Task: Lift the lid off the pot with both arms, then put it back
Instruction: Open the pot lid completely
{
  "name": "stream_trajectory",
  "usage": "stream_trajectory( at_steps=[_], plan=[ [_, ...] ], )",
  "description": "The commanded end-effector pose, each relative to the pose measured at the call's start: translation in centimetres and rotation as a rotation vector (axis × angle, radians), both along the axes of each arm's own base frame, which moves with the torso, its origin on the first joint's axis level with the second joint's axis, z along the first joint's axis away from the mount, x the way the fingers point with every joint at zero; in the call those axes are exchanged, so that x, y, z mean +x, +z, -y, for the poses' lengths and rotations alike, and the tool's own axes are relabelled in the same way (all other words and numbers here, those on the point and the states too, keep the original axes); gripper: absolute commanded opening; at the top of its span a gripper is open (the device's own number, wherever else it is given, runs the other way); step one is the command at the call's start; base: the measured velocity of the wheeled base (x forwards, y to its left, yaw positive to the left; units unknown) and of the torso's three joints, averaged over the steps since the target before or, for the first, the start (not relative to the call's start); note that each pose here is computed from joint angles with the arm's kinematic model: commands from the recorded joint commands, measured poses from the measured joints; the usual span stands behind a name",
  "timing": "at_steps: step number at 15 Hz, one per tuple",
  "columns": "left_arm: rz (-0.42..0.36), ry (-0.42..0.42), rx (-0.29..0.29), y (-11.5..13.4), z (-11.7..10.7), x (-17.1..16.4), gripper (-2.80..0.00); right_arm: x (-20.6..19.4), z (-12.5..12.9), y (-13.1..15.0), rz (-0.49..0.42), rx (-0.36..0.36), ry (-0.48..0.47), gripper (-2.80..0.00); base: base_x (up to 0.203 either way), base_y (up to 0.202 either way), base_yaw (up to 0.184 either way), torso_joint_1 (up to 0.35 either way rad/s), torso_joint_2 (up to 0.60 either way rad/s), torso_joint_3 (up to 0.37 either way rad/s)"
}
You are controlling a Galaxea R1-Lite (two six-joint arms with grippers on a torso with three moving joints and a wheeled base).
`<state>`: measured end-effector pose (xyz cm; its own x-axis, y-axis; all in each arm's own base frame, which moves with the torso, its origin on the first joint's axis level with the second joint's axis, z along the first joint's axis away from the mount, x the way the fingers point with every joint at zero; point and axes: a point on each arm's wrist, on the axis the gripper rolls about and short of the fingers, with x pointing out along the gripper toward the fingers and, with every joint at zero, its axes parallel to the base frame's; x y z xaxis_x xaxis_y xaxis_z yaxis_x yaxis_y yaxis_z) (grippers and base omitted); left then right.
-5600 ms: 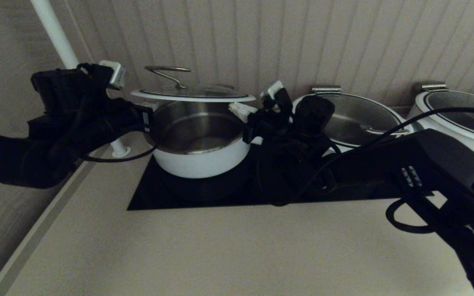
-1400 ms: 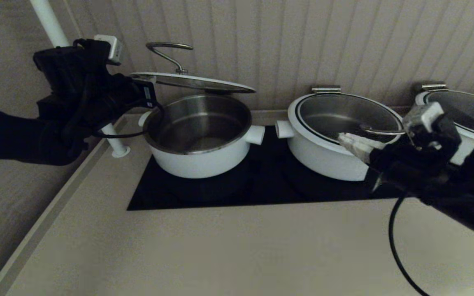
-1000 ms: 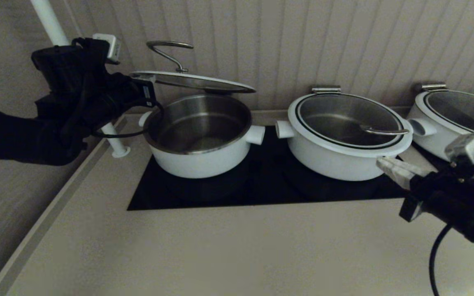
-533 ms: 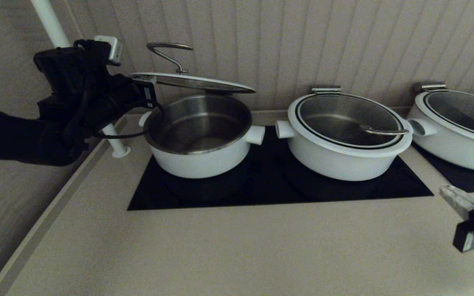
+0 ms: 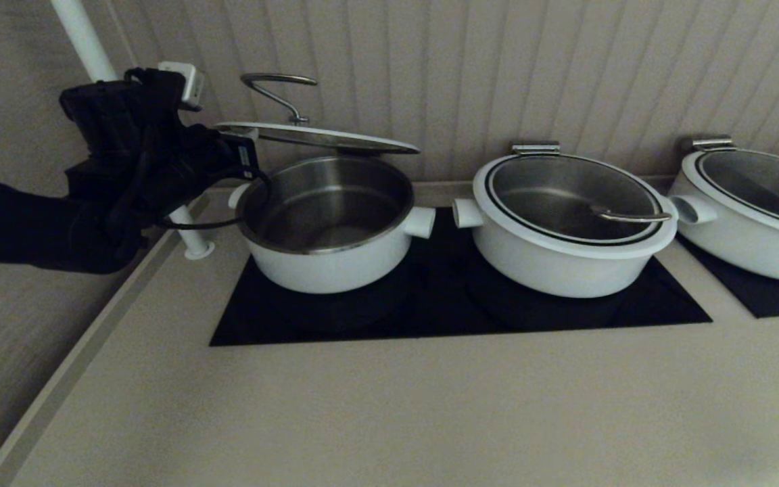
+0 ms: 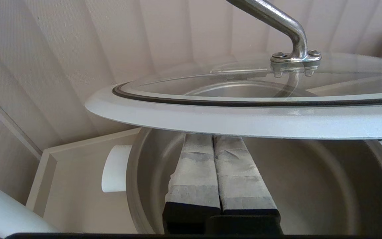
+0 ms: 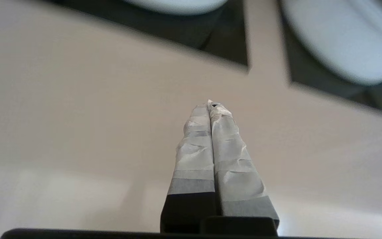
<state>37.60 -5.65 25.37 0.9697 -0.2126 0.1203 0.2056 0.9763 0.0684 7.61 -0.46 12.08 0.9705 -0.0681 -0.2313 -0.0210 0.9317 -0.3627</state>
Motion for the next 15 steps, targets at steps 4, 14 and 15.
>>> stream_trajectory(
  at_steps=[4, 14, 15],
  plan=[
    [0.002, -0.001, 0.001, 0.0, 0.0, 0.0, -2.80, -4.7, -0.6, -1.9, -0.028, 0.052, 0.125, -2.80, 0.000, 0.000, 0.000, 0.000, 0.00, 0.000],
    [0.007, 0.001, 0.001, 0.2, 0.0, -0.2, -2.80, -8.4, -0.8, -3.2, -0.019, 0.258, 0.128, -2.80, 0.000, 0.000, 0.000, 0.000, 0.00, 0.000],
    [0.008, -0.001, 0.001, 0.2, 0.0, -0.3, -2.80, -8.9, -0.8, -3.3, 0.028, 0.276, 0.129, -2.80, 0.000, 0.000, 0.000, 0.000, 0.00, 0.000]
  ],
)
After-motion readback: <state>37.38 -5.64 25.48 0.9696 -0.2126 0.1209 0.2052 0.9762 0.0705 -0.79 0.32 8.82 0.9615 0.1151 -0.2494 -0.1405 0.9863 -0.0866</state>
